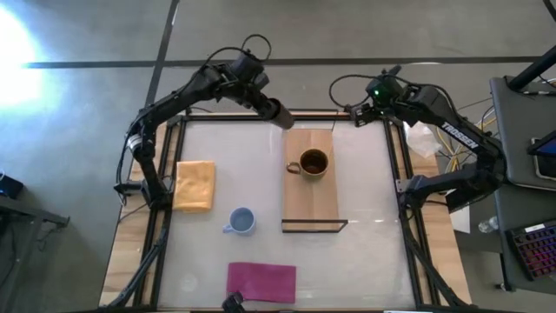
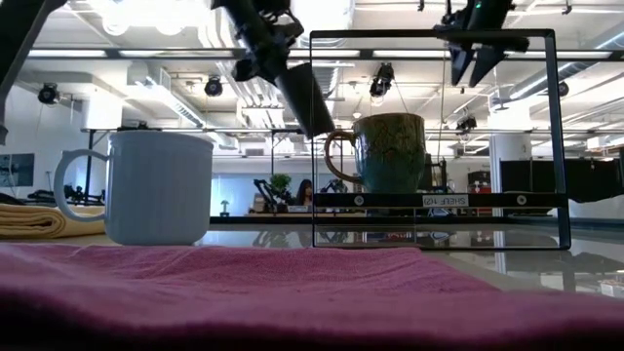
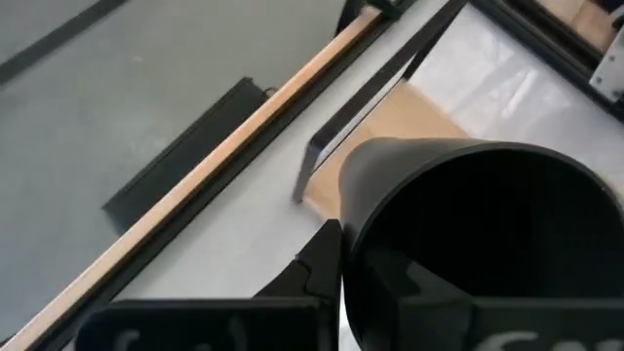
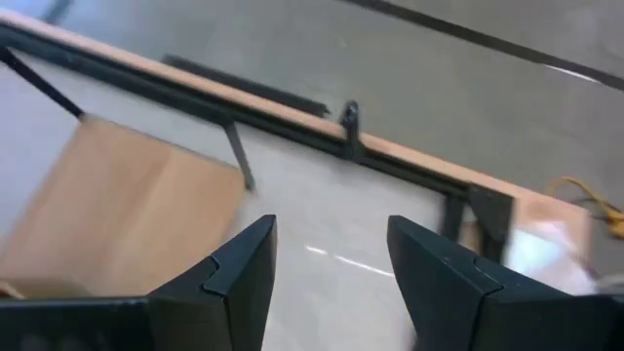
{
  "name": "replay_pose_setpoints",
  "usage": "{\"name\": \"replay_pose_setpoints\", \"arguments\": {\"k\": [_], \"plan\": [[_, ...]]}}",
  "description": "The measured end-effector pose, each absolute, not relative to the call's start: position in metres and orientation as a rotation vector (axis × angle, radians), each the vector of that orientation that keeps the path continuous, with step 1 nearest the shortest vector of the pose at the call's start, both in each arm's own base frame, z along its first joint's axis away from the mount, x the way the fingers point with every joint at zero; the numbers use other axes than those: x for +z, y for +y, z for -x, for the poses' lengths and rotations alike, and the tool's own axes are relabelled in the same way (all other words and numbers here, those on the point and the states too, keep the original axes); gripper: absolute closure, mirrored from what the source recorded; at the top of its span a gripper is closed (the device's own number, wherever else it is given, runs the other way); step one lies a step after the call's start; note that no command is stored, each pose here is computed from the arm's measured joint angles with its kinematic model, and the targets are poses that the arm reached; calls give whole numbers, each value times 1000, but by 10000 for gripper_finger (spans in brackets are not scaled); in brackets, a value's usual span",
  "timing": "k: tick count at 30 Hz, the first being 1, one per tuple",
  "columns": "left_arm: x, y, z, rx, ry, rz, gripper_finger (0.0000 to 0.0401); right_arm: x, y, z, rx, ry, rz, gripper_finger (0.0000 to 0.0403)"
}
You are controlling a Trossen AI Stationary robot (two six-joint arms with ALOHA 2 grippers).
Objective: Stack small to large cups/mugs on shelf
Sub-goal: Put the black cup on the shelf
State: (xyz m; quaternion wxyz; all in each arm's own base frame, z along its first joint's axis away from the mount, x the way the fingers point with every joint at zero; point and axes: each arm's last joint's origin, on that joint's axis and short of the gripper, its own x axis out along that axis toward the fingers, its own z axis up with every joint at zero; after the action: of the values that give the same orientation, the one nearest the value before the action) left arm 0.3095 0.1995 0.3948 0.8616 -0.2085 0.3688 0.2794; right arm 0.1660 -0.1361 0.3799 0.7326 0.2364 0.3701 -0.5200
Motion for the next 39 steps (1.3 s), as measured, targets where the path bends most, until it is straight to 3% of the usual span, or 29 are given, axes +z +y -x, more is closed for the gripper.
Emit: {"name": "replay_pose_setpoints", "arguments": {"k": [6,11,15,23,32,35,39], "plan": [[382,208,-341,555,767,435,401,365,-158,-166,-1150,719,-578,225],[380,219,-364,517,753,419,401,345,-169,-156,-1177,770,-640,234],[384,225,-376,488,749,406,401,323,-172,-149,-1112,808,-741,241],[356,230,-391,455,809,426,401,284,-174,-152,-1011,753,-902,263],[347,232,-394,455,813,427,401,270,-183,-179,-713,441,-1031,349],[341,233,-395,456,826,433,401,269,-183,-185,-697,423,-1034,383],[336,233,-400,456,791,437,401,263,-182,-192,-688,456,-1043,393]]}}
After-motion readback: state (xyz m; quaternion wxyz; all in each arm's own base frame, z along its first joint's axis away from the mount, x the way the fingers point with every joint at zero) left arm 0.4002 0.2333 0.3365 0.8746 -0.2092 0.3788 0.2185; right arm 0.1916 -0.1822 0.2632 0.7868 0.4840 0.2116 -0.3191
